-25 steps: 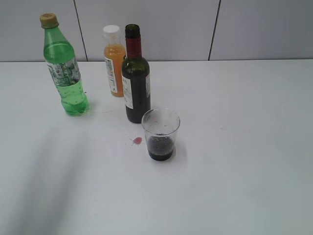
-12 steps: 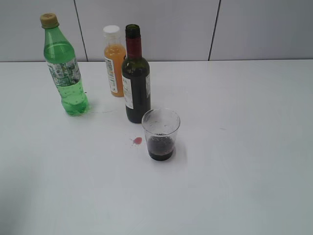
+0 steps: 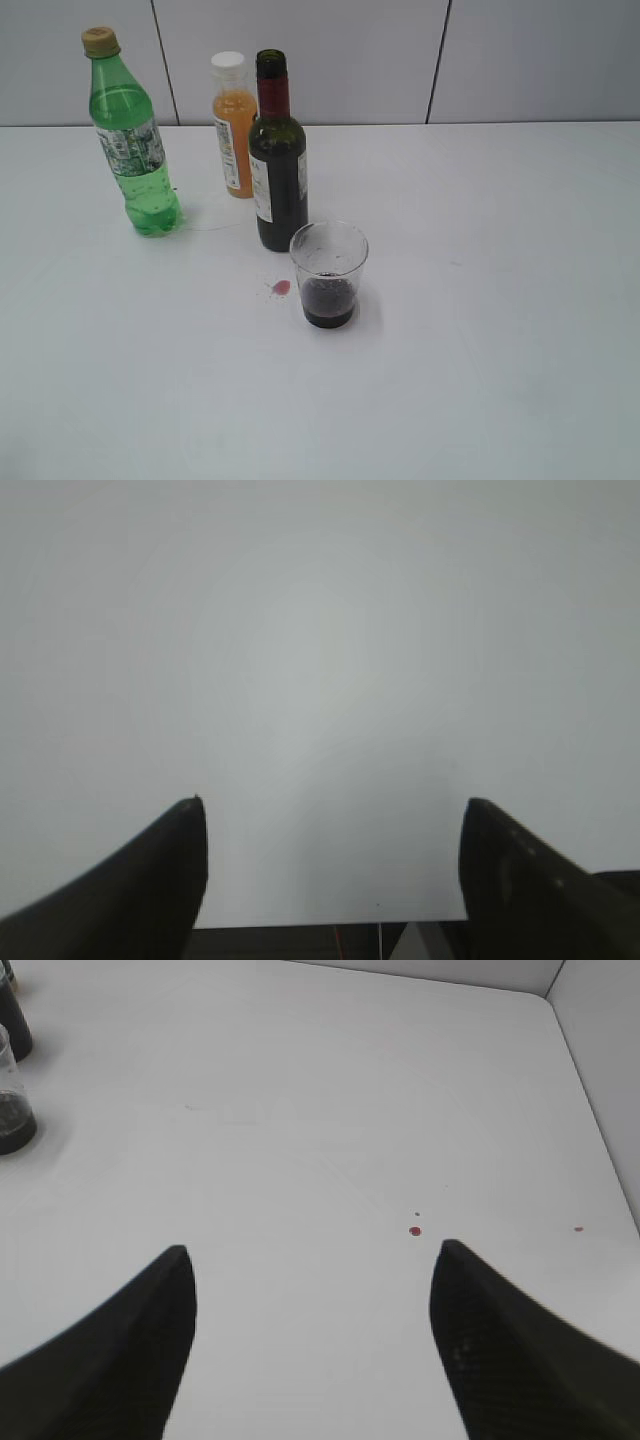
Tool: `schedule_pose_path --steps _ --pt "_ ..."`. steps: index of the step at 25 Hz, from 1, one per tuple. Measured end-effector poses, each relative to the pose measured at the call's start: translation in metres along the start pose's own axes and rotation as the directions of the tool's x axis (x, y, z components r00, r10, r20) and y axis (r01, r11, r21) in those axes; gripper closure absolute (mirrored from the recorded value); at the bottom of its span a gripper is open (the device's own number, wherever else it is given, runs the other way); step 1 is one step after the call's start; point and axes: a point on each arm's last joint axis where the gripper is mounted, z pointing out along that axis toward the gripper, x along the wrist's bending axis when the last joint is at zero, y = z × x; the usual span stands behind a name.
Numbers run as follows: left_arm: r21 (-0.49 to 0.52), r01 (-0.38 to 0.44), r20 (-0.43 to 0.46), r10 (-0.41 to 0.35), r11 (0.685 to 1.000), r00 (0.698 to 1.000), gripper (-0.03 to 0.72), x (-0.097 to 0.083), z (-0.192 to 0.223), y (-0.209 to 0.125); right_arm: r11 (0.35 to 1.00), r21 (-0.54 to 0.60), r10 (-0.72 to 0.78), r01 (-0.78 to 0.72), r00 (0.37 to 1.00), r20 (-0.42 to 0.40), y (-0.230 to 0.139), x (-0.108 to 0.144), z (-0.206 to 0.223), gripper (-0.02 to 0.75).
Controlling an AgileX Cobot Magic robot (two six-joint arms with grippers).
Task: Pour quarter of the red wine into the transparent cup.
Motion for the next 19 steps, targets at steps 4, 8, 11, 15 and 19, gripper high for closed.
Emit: schedule_pose_path --steps 4,8,11,15,19 --pt "-0.09 0.015 0.014 -0.013 0.996 1.0 0.096 -0.001 -0.005 -0.036 1.0 0.0 0.0 0.0 1.0 0.0 0.0 0.0 0.0 0.153" --pt "-0.232 0.019 0.02 -0.014 0.973 1.0 0.096 -0.001 -0.015 -0.063 1.0 0.0 0.0 0.0 1.0 0.0 0.0 0.0 0.0 0.153" --pt "-0.369 0.011 0.02 -0.004 0.929 1.0 0.096 -0.002 -0.029 -0.077 1.0 0.0 -0.001 0.001 1.0 0.0 0.0 0.0 0.0 0.153" --pt "-0.477 0.003 0.016 0.005 0.879 1.0 0.096 -0.002 -0.038 -0.094 1.0 0.0 -0.001 0.001 1.0 0.0 0.0 0.0 0.0 0.153" --pt "-0.507 0.0 0.015 0.009 0.862 1.0 0.096 -0.002 -0.04 -0.1 1.0 0.0 -0.001 0.001 1.0 0.0 0.0 0.0 0.0 0.153"
